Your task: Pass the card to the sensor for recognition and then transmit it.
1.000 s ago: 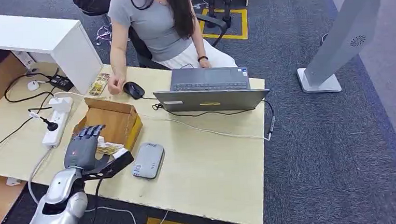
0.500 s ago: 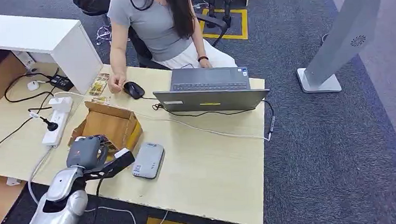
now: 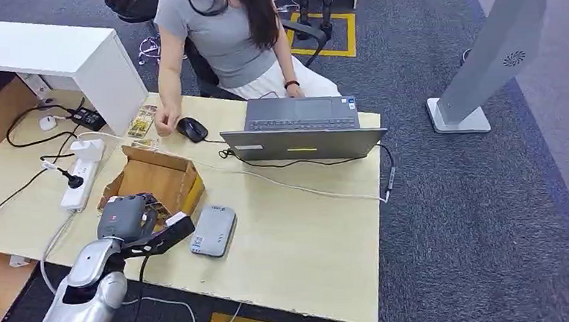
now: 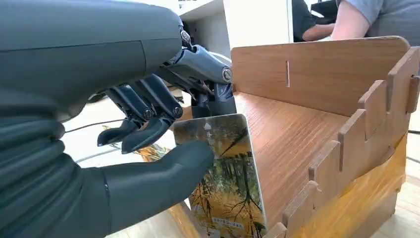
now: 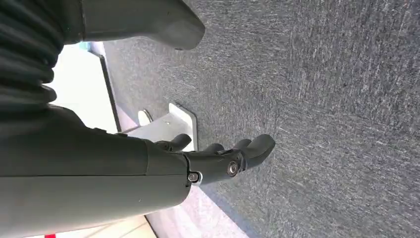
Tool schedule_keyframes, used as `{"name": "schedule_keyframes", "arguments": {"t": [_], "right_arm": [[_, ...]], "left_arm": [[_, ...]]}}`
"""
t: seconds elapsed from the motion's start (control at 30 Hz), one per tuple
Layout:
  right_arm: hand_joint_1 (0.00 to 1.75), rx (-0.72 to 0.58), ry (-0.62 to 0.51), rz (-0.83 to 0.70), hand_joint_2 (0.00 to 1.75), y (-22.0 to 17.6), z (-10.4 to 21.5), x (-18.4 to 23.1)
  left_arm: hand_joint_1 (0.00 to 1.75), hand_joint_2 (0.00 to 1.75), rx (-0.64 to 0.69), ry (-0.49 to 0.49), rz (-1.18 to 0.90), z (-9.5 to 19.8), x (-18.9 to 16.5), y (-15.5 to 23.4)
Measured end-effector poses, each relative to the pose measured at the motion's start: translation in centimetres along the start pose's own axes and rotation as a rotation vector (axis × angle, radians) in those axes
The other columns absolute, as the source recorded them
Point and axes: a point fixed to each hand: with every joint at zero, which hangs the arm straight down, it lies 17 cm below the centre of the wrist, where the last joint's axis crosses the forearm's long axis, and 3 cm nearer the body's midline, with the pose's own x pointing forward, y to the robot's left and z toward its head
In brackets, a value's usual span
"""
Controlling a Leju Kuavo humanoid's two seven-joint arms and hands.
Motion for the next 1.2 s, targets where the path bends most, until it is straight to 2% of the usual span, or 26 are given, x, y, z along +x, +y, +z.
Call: {"name": "schedule_keyframes", "arguments": {"t": [0.27,0.77,0.97,1.2], "right_arm": [[0.00,-0.012,-0.005,-0.005,1.75,-0.2,0.0,0.1],[0.00,-0.021,-0.027,-0.025,1.75,-0.3,0.1,1.4],[0.00,-0.013,-0.038,-0.026,1.75,-0.2,0.2,2.2],[0.00,-0.003,-0.045,-0.028,1.75,0.1,0.3,2.6]], "left_arm": [[1.75,1.75,0.056,-0.016,0.005,-1.3,0.8,2.2],[1.75,1.75,0.319,-0.171,-0.053,-8.5,10.0,16.9],[1.75,1.75,0.413,-0.188,-0.080,-11.3,13.2,24.5],[1.75,1.75,0.439,-0.190,-0.098,-12.4,13.9,26.9]]}}
